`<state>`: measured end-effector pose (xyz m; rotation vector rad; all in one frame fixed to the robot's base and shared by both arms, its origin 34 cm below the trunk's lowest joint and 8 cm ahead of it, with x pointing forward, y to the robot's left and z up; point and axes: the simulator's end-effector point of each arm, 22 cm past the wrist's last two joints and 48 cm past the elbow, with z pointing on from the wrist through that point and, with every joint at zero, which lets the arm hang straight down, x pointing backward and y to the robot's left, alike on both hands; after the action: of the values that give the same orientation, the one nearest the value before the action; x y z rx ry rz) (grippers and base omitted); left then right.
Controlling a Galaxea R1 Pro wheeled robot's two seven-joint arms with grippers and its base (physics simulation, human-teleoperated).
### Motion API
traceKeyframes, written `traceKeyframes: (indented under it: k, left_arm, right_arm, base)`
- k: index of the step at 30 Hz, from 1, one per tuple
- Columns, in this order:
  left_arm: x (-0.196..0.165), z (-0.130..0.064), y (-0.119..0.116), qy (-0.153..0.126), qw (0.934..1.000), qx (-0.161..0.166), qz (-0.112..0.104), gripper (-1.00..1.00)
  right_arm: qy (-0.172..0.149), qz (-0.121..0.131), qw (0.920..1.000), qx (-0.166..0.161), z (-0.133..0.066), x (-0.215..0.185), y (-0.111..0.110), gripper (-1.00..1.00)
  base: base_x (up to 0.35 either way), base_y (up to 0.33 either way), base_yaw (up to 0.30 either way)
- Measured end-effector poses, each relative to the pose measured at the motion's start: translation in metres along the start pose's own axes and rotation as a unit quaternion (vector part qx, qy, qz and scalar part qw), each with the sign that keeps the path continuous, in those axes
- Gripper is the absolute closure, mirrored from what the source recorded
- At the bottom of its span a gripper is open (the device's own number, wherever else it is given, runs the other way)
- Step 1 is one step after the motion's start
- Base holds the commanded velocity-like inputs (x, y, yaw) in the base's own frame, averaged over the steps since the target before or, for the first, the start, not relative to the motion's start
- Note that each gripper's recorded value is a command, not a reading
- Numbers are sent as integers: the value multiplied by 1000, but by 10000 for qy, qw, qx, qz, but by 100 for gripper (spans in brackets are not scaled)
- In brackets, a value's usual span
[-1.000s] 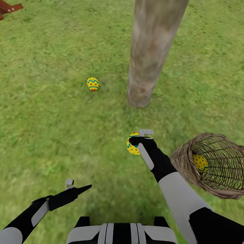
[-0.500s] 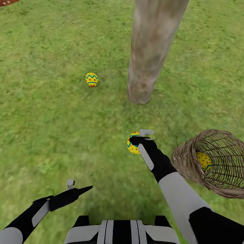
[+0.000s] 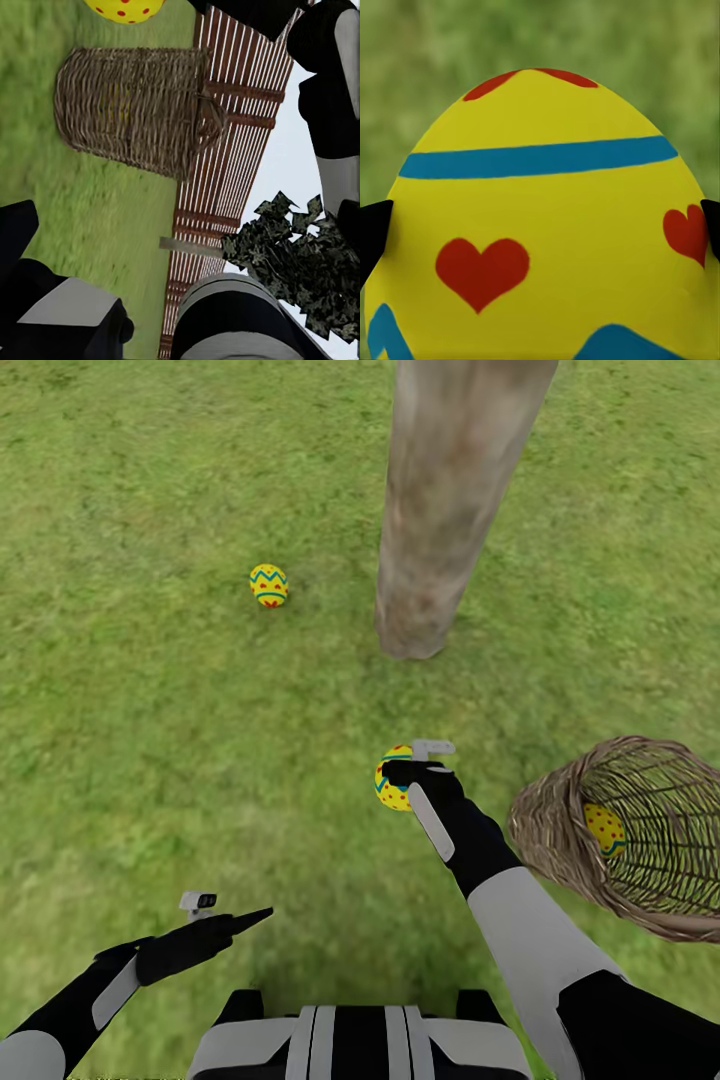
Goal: Take the three Easter eggs out of the wicker basket on the lawn in the garden, then place them on the lawn next to a single tree (choose any tree) so that all three eggs are next to the same tree and none are left in the basket.
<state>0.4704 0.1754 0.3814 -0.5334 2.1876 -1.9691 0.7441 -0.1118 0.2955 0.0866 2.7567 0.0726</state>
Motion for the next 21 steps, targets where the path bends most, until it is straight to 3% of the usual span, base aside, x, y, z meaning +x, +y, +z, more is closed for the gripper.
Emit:
traceKeyframes:
  k: [5, 21]
  left_arm:
    - [2, -1, 8, 5, 9999, 107, -27, -100]
    - [3, -7, 45, -30, 9999, 25, -111, -100]
  right_arm:
    - [-31, 15, 10000, 27, 13, 8, -4, 100]
    - [-12, 45, 10000, 38, 45, 30, -8, 100]
  base:
    - [0, 0, 0]
    - [0, 0, 0]
